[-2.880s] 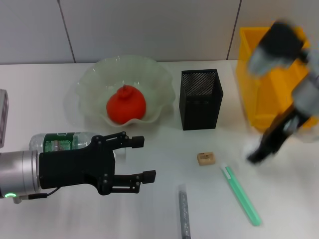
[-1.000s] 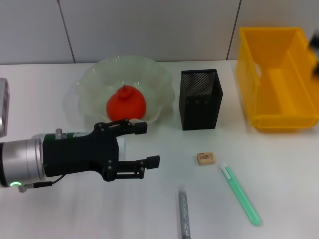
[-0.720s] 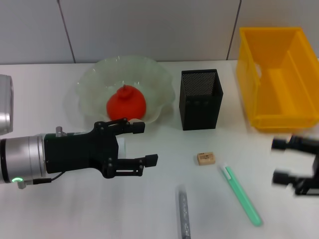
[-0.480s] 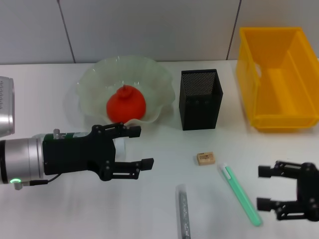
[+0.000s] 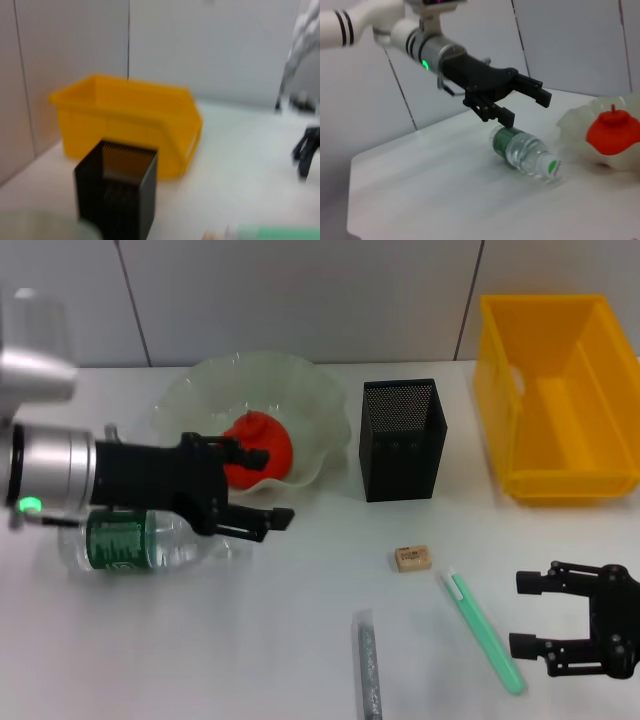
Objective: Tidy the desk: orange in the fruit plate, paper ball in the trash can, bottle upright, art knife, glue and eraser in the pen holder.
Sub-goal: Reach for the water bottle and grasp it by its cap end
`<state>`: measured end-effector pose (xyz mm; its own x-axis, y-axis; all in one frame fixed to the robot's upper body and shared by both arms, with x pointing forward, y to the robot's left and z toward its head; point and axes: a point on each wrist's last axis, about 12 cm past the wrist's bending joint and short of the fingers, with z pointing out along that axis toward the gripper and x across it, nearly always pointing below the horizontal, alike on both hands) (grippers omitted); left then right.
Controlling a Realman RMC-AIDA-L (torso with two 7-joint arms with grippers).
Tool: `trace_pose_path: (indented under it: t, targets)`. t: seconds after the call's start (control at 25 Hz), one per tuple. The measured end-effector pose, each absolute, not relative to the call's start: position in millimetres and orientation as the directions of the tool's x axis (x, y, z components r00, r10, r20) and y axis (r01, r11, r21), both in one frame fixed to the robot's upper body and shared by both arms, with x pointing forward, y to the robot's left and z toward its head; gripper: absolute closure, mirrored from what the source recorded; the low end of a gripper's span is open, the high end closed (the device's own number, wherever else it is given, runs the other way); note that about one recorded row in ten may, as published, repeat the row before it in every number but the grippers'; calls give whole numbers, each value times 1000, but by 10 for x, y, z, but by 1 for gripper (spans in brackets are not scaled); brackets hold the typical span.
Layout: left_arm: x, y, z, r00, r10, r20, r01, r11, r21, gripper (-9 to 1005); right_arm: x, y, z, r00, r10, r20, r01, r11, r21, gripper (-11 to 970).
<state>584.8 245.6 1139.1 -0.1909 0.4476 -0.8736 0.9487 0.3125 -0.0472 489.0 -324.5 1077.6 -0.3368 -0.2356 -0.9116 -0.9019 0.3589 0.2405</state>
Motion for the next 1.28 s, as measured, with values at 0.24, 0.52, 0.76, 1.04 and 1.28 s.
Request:
trace_pose_path:
  t: [0.24,0.52,0.76,1.04,1.28]
  targets:
    - [6074,2224,11752,-198,730,-654,957,289,33,154,4912,-3279,10793,-339,-228,-913,-895,378,238,136]
    - [6090,1853,11875,-150,876,-459,977,203,70,155,4912,-3310,10798,-343,-216,-914,-887,395,240,137]
    - [6102,1685,11756,-115,920,-375,980,167,109,155,4905,-3328,10798,-345,-206,-915,-881,407,241,137]
    - [6122,1649,11625,-101,933,-345,977,158,141,156,4903,-3330,10798,-346,-204,-916,-880,409,242,136]
    - [6152,1677,11458,-94,948,-305,975,149,164,157,4899,-3333,10806,-345,-192,-919,-879,410,244,136]
